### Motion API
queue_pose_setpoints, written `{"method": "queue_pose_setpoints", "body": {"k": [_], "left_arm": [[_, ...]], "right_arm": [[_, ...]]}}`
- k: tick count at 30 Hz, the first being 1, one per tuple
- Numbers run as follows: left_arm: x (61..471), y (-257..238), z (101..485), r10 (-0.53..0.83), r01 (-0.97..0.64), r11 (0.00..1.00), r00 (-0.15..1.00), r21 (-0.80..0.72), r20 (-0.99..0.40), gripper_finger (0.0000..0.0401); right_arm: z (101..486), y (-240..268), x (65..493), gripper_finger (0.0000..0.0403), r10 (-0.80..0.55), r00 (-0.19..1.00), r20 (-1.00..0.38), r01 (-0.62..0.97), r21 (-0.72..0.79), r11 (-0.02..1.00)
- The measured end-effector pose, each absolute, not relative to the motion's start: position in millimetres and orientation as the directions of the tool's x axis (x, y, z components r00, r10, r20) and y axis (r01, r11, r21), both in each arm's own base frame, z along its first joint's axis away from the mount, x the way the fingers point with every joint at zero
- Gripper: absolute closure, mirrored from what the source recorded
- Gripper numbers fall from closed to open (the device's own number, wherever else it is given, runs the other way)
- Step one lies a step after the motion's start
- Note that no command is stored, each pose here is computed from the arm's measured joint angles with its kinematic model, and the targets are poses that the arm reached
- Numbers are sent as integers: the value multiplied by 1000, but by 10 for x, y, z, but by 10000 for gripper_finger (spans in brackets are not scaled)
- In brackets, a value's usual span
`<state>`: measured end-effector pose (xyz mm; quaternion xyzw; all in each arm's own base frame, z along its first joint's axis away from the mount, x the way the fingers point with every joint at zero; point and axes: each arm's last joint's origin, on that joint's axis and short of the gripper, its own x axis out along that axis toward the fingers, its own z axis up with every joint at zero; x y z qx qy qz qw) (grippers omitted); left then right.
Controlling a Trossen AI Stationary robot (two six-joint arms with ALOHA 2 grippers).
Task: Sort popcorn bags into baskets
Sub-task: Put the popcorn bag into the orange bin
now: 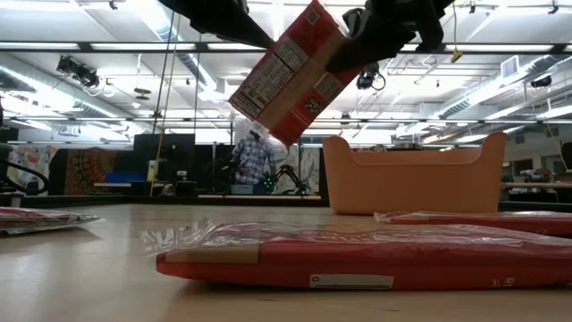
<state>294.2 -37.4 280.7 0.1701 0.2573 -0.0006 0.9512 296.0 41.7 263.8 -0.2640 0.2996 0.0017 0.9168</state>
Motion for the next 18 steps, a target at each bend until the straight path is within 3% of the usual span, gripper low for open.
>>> {"method": "queue_pose_setpoints", "body": {"k": [7,18], "left_arm": [[2863,-355,2779,114,65,954,826,293,-552,262],[2711,-304,2886,22,71,988,820,139,-573,257]], "right_arm": [[2686,368,2860,370,-277,772,-572,-117,-556,823],[3119,289,2494,363,-316,804,-503,-246,-766,594]]}}
